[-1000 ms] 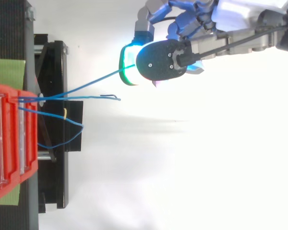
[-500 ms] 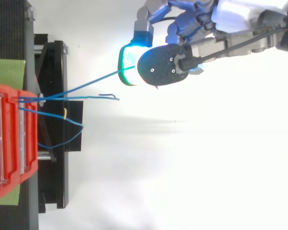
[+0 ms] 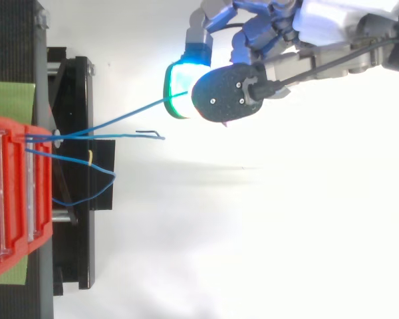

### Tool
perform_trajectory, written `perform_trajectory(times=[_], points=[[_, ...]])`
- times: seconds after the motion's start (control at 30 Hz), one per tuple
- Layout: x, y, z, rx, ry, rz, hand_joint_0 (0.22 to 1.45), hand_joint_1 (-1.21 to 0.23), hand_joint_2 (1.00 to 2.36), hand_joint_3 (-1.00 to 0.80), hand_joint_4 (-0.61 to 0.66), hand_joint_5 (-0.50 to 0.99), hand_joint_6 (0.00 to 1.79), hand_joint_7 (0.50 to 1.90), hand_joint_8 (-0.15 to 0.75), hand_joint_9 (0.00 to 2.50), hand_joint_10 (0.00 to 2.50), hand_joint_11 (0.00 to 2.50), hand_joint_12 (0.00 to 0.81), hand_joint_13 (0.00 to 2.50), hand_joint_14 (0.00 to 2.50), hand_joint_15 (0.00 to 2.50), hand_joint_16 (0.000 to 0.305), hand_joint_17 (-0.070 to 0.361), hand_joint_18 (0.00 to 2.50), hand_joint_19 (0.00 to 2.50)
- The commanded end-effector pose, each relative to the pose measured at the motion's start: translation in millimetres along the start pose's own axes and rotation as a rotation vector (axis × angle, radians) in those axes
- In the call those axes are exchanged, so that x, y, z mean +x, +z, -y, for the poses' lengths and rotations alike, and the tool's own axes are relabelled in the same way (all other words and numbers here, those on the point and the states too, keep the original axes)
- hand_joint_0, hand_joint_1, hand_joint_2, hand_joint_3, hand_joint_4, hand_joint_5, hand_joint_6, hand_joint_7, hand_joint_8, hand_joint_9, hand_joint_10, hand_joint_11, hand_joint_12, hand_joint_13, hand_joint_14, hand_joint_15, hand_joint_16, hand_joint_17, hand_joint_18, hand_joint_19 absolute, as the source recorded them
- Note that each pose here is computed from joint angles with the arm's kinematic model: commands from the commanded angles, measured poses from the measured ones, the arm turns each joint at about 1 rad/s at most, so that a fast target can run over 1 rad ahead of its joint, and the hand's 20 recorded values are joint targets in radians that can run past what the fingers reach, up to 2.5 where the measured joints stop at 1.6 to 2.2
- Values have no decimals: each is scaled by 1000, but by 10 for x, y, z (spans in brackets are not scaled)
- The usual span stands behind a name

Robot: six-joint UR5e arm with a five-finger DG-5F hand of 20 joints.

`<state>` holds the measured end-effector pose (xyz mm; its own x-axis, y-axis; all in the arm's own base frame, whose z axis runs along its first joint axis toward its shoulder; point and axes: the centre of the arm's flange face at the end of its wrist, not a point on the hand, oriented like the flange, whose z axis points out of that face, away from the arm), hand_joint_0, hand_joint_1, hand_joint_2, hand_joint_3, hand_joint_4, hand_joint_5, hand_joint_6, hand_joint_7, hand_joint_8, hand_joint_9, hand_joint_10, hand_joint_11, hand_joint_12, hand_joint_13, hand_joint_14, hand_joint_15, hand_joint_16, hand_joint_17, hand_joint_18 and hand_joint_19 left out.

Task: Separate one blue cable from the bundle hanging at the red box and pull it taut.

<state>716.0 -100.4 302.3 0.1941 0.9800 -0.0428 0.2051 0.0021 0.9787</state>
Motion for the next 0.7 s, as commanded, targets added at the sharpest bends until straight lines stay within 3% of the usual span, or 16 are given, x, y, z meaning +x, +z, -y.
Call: perform_trajectory(times=[0.0, 0.23, 0.37, 0.47, 0.57, 0.67], points=[[2, 3, 8, 1, -4, 1, 692, -733, 1000, -500, 28, -242, 916, 894, 257, 824, 1192, 1305, 324, 1041, 25, 949, 39, 87, 665, 506], [2, 3, 8, 1, -32, 1, 662, -604, 1000, -500, 21, -236, 917, 937, 265, 835, 1162, 1328, 328, 1034, 25, 951, 39, 88, 663, 518], [-9, 4, 8, 1, -31, 3, 677, -623, 1008, -431, 4, -233, 927, 969, 263, 836, 1143, 1335, 335, 1021, 25, 946, 40, 89, 660, 526], [-1, -5, 21, 8, -34, 1, 701, -711, 1000, -491, 9, -240, 925, 928, 255, 795, 1113, 1346, 334, 990, 25, 929, 40, 90, 643, 527], [-1, -6, 16, 10, -31, 1, 651, -733, 1000, -500, 24, -241, 922, 916, 255, 793, 1100, 1351, 331, 979, 25, 919, 40, 90, 639, 528], [-4, -6, 22, 10, -28, 4, 578, -666, 1000, -500, 36, -240, 920, 907, 267, 795, 1116, 1325, 334, 979, 25, 916, 41, 92, 638, 532]])
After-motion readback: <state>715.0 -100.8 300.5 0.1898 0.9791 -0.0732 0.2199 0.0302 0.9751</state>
